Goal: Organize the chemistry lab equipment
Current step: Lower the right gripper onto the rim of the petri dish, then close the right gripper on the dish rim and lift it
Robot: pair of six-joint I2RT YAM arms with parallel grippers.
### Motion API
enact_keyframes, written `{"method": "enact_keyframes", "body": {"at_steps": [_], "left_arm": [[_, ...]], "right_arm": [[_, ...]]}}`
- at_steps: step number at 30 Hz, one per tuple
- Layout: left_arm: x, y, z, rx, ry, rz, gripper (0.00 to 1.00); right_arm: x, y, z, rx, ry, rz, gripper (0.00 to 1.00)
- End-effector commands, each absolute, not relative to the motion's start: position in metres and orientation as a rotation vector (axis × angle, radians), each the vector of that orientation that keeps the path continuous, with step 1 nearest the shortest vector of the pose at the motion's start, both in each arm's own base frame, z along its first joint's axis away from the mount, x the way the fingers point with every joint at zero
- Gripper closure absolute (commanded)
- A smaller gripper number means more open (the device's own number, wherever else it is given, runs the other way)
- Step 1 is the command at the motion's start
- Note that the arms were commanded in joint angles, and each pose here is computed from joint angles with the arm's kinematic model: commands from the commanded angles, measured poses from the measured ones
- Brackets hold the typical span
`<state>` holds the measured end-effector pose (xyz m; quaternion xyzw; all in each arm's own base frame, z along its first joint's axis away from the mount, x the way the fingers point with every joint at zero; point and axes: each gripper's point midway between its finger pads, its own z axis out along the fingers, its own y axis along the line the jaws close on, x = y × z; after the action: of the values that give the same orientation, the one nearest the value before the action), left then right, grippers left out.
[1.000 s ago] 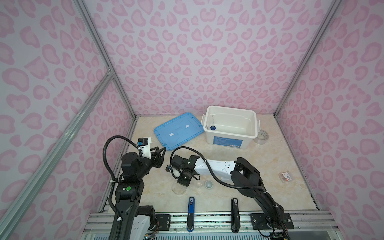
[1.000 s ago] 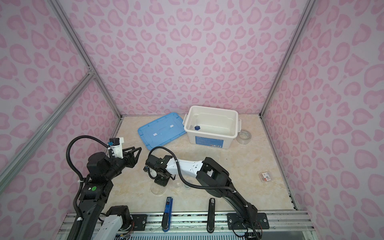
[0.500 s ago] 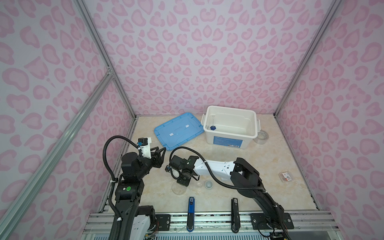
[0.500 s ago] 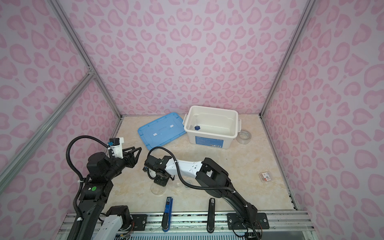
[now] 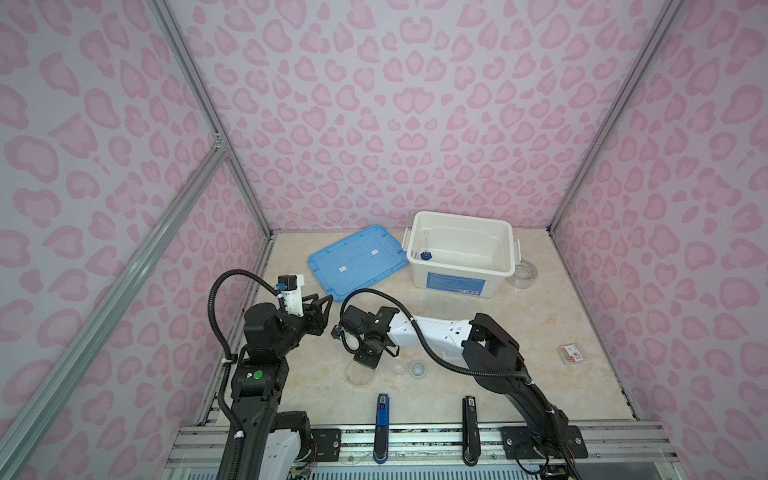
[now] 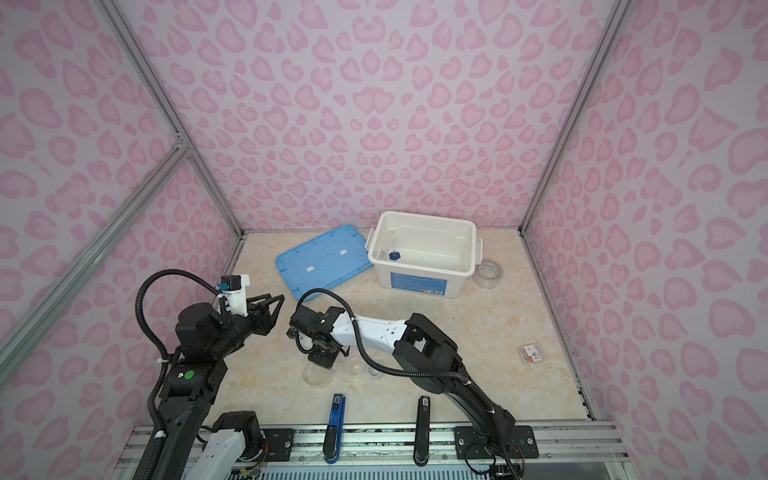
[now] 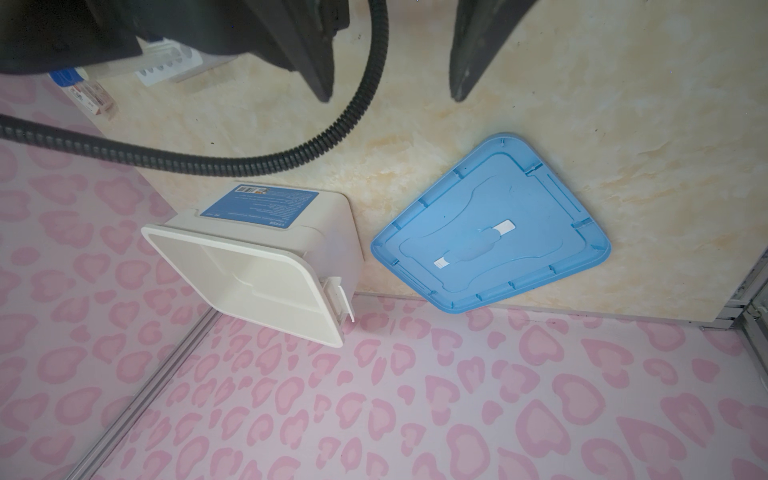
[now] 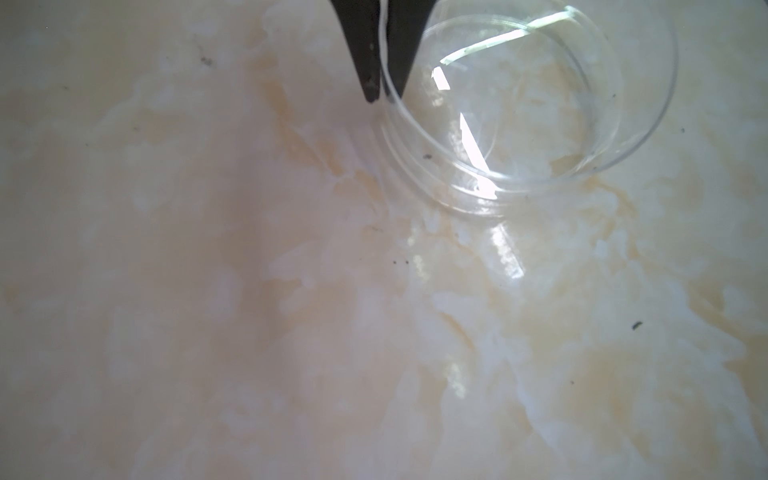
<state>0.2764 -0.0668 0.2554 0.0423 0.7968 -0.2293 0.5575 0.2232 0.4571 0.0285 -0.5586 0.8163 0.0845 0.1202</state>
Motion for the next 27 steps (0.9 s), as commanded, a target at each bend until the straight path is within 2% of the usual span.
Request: {"method": "enact_keyframes", "body": {"at_steps": [1, 13, 27], "left_arm": [[0.277, -0.069, 0.262, 0.118, 1.864, -0.545, 0.52], [0.283, -0.070, 0.266, 0.132, 1.869, -0.546, 0.52], [0.290, -0.070, 0.254, 0.145, 1.912, -0.546, 0.52]], "right_arm": [[0.225, 0.454, 0.031, -1.628, 2.408, 0.266, 0.94], [0.263, 0.436, 0.066, -1.519, 2.429, 0.286, 0.93], [0.315, 0.412, 0.165, -1.356, 2.390, 0.308, 0.93]]}}
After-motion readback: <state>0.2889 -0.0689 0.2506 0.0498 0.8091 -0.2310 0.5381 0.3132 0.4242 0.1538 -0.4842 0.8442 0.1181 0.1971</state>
